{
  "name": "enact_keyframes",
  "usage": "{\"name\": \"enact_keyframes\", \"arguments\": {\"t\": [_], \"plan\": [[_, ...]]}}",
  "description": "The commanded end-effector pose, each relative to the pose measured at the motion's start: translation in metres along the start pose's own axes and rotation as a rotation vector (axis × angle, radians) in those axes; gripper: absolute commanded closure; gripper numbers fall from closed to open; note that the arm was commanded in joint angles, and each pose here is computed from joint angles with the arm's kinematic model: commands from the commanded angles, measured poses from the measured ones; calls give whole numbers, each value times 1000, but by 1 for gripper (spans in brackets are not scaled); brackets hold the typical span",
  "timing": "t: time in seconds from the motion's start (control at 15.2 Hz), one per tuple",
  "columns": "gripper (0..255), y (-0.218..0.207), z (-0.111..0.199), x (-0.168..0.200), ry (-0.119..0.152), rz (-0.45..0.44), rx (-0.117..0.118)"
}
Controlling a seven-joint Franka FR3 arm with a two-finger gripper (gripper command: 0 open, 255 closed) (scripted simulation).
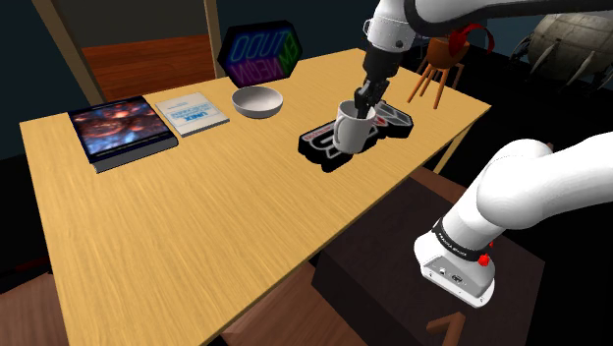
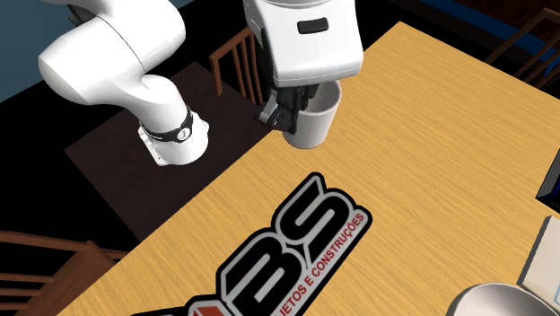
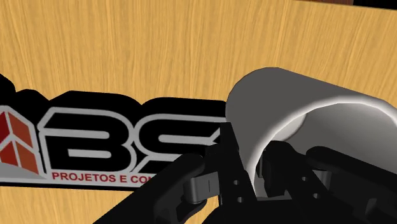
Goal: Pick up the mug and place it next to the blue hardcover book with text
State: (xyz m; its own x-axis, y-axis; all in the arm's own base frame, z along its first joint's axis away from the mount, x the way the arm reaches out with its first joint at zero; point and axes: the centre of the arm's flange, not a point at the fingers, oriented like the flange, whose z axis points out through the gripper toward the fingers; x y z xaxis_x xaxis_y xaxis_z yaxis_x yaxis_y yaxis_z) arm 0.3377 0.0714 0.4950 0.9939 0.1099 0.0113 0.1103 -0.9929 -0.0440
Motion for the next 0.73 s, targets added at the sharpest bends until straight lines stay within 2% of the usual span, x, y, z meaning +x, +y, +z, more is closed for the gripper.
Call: {"name": "enact_keyframes", "arguments": {"t": [0.0, 0.2, 0.66], "plan": [[255, -1, -10, 0, 0, 0, 0], [255, -1, -25, 0, 0, 0, 0], [255, -56, -9, 72, 0, 0, 0]]}}
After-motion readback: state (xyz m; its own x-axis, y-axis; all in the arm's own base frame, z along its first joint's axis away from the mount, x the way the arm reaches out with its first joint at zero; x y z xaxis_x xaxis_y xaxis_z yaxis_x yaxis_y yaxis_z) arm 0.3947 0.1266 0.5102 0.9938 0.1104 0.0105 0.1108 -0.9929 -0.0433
